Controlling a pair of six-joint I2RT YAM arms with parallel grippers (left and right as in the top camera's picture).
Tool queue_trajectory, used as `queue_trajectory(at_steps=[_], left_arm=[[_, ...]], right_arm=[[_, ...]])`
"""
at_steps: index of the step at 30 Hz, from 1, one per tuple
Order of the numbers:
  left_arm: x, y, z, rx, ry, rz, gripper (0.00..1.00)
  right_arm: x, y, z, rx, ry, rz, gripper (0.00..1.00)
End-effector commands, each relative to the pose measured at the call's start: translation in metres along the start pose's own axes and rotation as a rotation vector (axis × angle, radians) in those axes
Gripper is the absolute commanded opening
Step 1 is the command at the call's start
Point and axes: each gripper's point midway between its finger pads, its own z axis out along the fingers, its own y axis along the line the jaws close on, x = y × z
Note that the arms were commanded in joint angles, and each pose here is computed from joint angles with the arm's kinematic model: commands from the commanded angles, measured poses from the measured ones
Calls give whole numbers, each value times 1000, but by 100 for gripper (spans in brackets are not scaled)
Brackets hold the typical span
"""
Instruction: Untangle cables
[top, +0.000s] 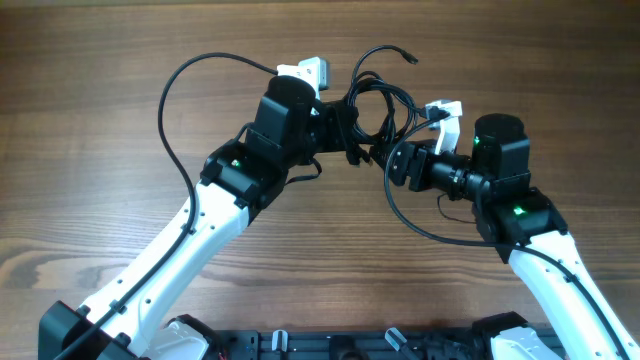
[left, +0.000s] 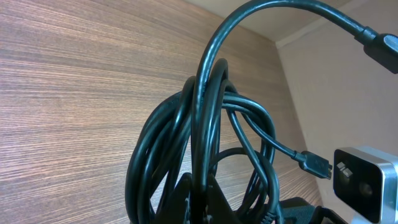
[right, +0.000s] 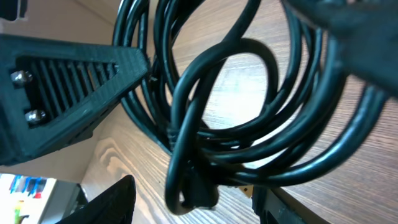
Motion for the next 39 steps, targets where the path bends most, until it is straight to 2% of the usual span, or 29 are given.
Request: queue_trajectory(at_steps=[1, 14, 20, 26, 31, 35, 37, 39], left_arm=[[-6, -20, -10, 68, -7, -4, 4], [-4, -22, -10, 79, 2, -3, 4], [-4, -22, -10, 79, 2, -3, 4], [-4, -22, -10, 79, 2, -3, 4], [-5, -21, -10, 72, -3, 5, 4], [-10, -10, -10, 19, -30, -2, 4], [-14, -1, -11, -14, -45, -10, 4], [-18, 10, -12, -49, -57, -23, 4]], right_arm=[[-11, -1, -1, 31, -36, -8, 61], [-10, 4, -1, 7, -32, -63, 21], [-2, 19, -1, -80, 9, -214, 11], [5, 31, -3, -159, 30, -348, 5], [9, 52, -8, -284, 30, -484, 5], [7, 53, -8, -286, 22, -490, 6], [7, 53, -8, -285, 24, -480, 14], [9, 52, -8, -283, 30, -473, 41]])
